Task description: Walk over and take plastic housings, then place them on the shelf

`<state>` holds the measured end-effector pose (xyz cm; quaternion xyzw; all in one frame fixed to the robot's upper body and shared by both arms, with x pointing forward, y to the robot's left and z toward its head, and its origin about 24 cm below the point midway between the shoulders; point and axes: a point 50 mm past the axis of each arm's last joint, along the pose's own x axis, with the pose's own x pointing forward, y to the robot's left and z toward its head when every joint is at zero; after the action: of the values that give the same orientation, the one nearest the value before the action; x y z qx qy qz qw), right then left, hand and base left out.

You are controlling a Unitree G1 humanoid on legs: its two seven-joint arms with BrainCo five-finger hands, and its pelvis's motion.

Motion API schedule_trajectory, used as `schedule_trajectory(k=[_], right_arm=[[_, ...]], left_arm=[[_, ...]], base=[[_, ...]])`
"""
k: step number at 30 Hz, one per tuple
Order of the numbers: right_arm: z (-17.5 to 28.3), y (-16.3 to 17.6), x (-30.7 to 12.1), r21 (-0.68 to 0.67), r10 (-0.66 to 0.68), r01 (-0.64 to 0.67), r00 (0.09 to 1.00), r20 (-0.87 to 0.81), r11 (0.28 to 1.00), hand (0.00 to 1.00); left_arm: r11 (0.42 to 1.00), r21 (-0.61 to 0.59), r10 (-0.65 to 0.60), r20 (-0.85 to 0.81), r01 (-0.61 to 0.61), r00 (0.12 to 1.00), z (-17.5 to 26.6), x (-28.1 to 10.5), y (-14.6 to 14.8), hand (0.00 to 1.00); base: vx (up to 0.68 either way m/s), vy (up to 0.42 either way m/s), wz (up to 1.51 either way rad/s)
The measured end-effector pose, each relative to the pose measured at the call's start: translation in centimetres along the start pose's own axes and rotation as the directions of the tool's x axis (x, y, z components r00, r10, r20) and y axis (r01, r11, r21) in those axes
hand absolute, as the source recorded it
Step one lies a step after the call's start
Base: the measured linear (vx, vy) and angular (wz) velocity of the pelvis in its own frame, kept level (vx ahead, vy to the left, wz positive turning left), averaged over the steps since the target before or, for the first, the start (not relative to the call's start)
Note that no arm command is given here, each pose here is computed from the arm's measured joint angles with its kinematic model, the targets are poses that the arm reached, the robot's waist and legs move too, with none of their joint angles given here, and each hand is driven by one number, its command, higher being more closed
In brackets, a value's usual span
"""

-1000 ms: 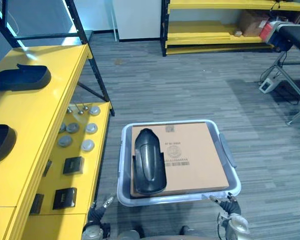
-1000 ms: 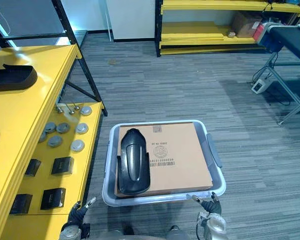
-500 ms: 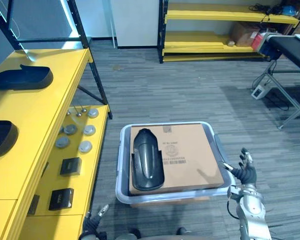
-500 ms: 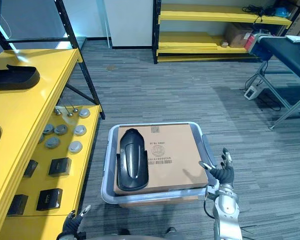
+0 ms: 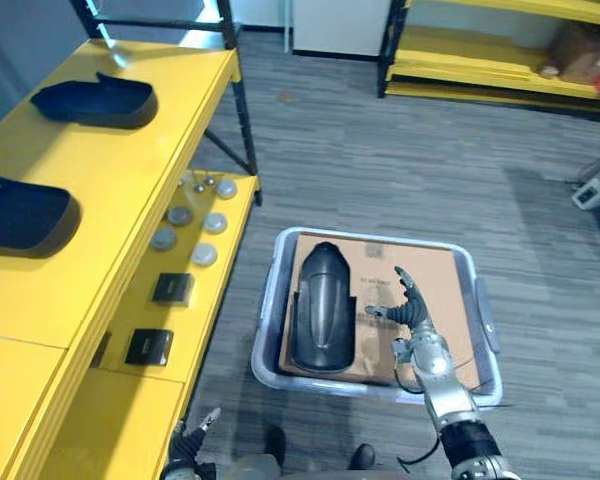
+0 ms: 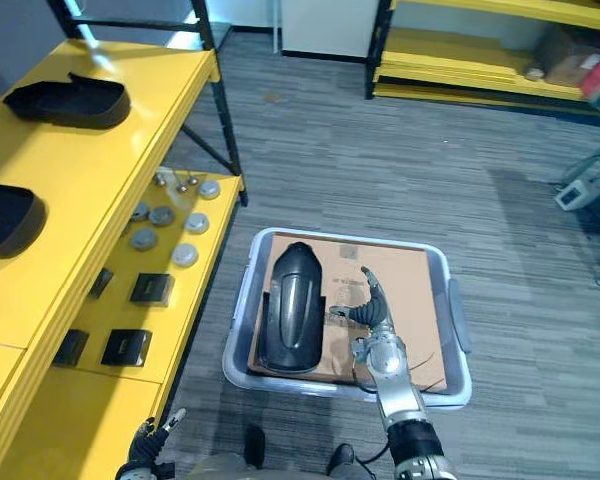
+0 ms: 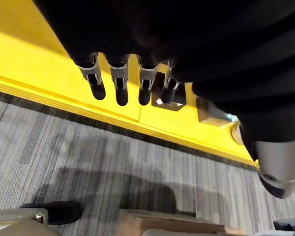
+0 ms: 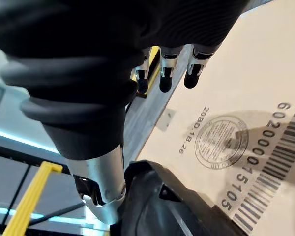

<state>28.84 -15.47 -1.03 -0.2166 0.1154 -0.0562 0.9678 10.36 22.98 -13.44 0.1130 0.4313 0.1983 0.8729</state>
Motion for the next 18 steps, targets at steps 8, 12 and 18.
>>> schedule_trajectory(k=[8, 12, 18], right_arm=[[-0.7, 1.3, 0.8, -0.093, 0.003, -0.012, 0.996, -0.091, 0.996, 0.0], [-0.6, 1.0, 1.4, -0.163, -0.042, 0.024, 0.993, -0.109, 0.986, 0.0], [-0.5, 0.8, 2.0, -0.258, -0.073, 0.04, 0.99, -0.121, 0.965, 1.0]], left_arm=[[1.0, 0.014, -0.015, 0.039, 0.014, 0.999, 1.2, 0.2, -0.8, 0.0], [1.0, 0.018, -0.021, 0.062, 0.02, 0.998, 2.0, 0.4, -1.2, 0.0], [1.0, 0.03, -0.013, 0.073, 0.011, 0.997, 2.4, 0.5, -1.4, 0.0]], base=[[-0.01, 0.039, 0.23], [-0.06, 0.025, 0.05], [-0.07, 0.016, 0.04]])
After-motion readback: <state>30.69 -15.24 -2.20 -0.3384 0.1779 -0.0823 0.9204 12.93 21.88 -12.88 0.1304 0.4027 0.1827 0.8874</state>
